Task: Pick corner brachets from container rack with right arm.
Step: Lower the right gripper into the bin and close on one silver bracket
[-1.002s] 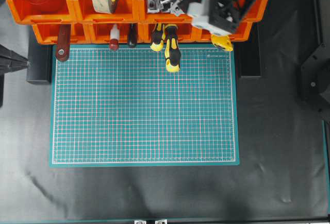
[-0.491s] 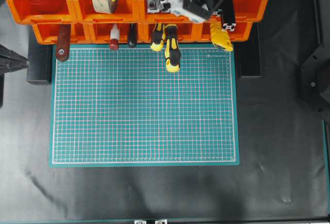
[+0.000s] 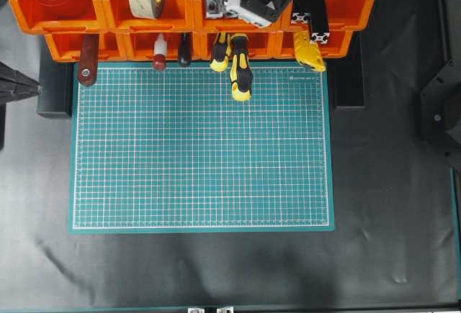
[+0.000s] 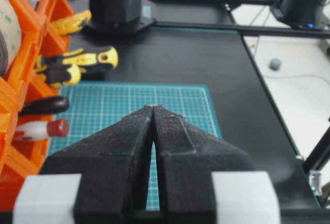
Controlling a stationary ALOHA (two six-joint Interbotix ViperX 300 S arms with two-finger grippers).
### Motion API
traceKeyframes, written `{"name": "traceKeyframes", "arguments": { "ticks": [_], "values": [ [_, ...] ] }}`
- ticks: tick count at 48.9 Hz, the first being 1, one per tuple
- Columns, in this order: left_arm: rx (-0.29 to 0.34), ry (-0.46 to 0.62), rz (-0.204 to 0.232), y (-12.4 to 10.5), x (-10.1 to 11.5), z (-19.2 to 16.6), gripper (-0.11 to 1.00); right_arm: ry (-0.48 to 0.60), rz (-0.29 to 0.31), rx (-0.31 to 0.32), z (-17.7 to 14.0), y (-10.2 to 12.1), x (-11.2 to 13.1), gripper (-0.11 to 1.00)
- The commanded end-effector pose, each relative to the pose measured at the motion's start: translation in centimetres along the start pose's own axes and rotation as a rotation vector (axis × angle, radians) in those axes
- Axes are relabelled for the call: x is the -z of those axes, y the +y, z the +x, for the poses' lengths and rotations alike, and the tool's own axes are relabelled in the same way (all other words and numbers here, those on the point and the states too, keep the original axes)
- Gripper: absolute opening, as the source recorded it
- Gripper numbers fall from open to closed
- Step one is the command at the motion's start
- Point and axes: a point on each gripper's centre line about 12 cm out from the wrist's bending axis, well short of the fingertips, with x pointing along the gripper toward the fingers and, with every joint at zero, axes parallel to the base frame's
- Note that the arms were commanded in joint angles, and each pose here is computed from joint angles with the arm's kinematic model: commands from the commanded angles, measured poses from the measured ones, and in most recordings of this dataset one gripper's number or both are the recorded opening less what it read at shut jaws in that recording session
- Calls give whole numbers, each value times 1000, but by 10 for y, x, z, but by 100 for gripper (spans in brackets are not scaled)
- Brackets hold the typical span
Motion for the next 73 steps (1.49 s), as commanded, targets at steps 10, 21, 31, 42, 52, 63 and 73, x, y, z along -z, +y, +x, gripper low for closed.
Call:
{"name": "traceKeyframes", "arguments": {
  "ticks": [10, 21, 31, 42, 52, 63, 73],
  "values": [
    [2, -26, 0, -1, -9, 0, 0, -12, 10, -2, 5, -2, -1, 86],
    [2, -26, 0, -1, -9, 0, 0, -1, 13, 0, 4, -3, 1, 84],
    [2, -26, 0, -1, -8, 0, 0, 30, 11, 3, 3, -2, 5, 49],
    [3, -15, 0, -1, -7, 0, 0, 23, 13, 3, -2, -3, 4, 47],
    [1, -18, 0, -1, -8, -1, 0, 3, 13, 0, -6, -3, 3, 47],
    [2, -21, 0, -1, -8, -1, 0, -20, 24, -3, -19, -4, 1, 46],
    [2, -23, 0, -1, -8, -2, 0, -85, 29, -15, -44, -3, -4, 29]
  ]
}}
